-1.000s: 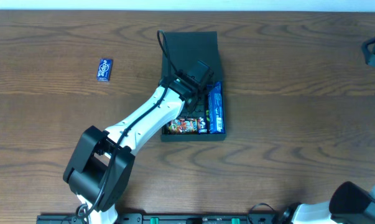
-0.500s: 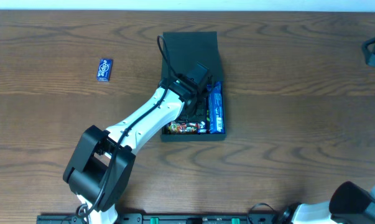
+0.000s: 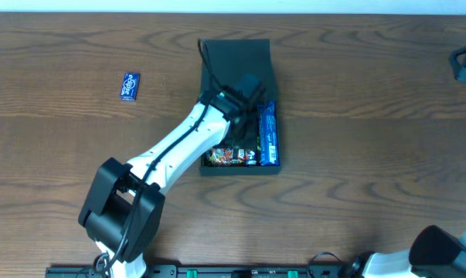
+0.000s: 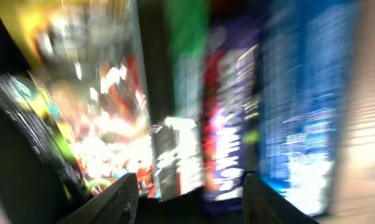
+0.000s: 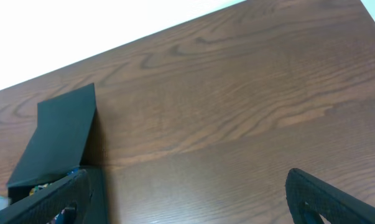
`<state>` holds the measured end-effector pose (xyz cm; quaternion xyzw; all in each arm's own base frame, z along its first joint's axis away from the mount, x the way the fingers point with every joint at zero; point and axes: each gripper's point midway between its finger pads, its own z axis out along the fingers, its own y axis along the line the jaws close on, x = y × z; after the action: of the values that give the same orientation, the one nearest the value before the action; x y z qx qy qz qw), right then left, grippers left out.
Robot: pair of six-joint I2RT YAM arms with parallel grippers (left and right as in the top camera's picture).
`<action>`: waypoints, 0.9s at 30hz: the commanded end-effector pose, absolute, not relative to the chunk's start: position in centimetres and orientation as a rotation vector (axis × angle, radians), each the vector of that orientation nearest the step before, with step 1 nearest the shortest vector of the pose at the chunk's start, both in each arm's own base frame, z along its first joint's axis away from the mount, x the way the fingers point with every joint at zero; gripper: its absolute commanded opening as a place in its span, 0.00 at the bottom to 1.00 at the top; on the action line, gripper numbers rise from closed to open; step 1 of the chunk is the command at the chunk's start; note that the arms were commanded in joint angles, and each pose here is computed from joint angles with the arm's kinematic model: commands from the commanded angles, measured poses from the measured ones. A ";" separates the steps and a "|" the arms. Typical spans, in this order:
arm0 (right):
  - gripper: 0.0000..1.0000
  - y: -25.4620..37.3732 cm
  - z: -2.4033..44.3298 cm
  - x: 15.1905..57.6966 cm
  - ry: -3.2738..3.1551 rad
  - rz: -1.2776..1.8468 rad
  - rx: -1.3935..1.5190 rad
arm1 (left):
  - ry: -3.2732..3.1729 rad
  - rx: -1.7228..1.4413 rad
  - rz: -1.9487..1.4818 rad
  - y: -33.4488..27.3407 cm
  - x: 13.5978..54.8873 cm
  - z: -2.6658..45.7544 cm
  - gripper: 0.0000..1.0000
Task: Pack container
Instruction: 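Carry the green bar over the box and lower it in vertically, then release the green bar and move the left gripper to the Eclipse tin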
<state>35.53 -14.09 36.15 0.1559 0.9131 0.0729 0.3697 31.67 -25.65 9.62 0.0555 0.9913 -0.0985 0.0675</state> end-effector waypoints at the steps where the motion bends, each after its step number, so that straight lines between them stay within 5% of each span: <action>1: 0.99 -14.0 36.2 35.5 2.344 0.185 0.381 | 2.788 0.247 -0.230 -25.4 35.0 15.7 0.55; 7: 0.99 -14.0 36.1 35.5 2.346 0.187 0.382 | 2.477 0.180 0.494 -14.5 40.8 21.2 0.76; 16: 0.99 -13.9 36.0 35.4 2.354 0.191 0.386 | 2.664 0.144 0.265 -2.6 45.3 17.4 0.98; 27: 0.99 -13.9 35.9 35.3 2.362 0.180 0.356 | 2.735 0.325 -0.004 2.9 47.8 10.6 0.99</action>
<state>35.36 -13.98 35.98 0.1520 0.9156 0.0727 0.3652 47.91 4.28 13.80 0.0542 0.9731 0.0340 0.2212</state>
